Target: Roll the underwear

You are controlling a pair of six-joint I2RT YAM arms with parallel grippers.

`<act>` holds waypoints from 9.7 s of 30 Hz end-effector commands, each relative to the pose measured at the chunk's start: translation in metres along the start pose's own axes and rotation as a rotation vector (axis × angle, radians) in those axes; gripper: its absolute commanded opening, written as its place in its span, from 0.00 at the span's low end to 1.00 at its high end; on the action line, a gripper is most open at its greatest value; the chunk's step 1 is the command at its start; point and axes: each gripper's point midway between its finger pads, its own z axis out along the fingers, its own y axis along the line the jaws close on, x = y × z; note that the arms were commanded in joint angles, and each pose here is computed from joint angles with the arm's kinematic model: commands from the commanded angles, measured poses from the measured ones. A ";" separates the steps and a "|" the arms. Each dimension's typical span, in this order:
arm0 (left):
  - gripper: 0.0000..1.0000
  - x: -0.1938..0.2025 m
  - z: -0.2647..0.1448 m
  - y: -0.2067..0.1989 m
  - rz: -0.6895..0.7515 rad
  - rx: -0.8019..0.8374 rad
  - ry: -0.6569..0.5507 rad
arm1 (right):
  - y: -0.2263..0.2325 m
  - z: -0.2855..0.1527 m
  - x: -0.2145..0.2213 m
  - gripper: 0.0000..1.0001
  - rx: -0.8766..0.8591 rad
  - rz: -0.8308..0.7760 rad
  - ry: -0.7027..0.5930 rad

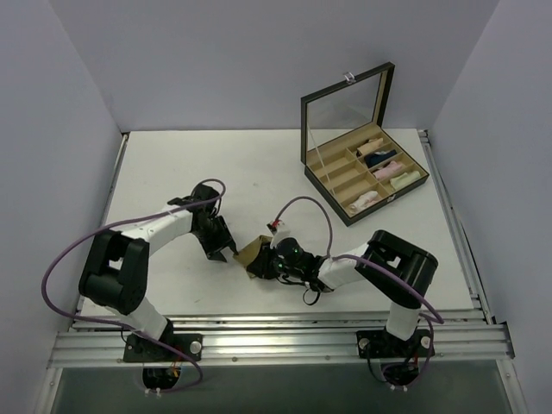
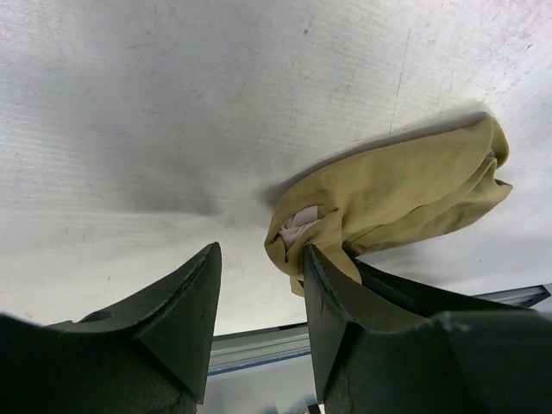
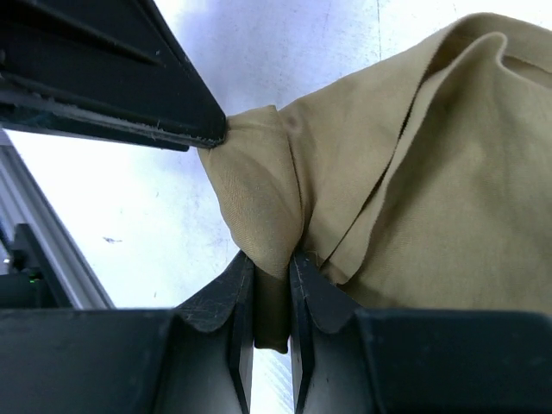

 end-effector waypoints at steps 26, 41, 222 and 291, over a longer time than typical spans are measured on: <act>0.55 0.006 0.025 -0.039 0.147 0.193 -0.083 | -0.083 -0.020 0.090 0.00 0.205 0.103 0.234; 0.07 0.034 0.027 0.014 0.186 -0.212 -0.010 | -0.062 -0.052 0.013 0.42 0.373 -0.211 0.180; 0.30 0.038 0.023 0.024 0.132 0.021 -0.040 | -0.054 -0.017 0.110 0.14 0.193 0.006 0.310; 0.40 0.032 -0.034 0.039 -0.027 -0.140 -0.100 | -0.030 -0.019 0.084 0.00 0.437 -0.378 0.213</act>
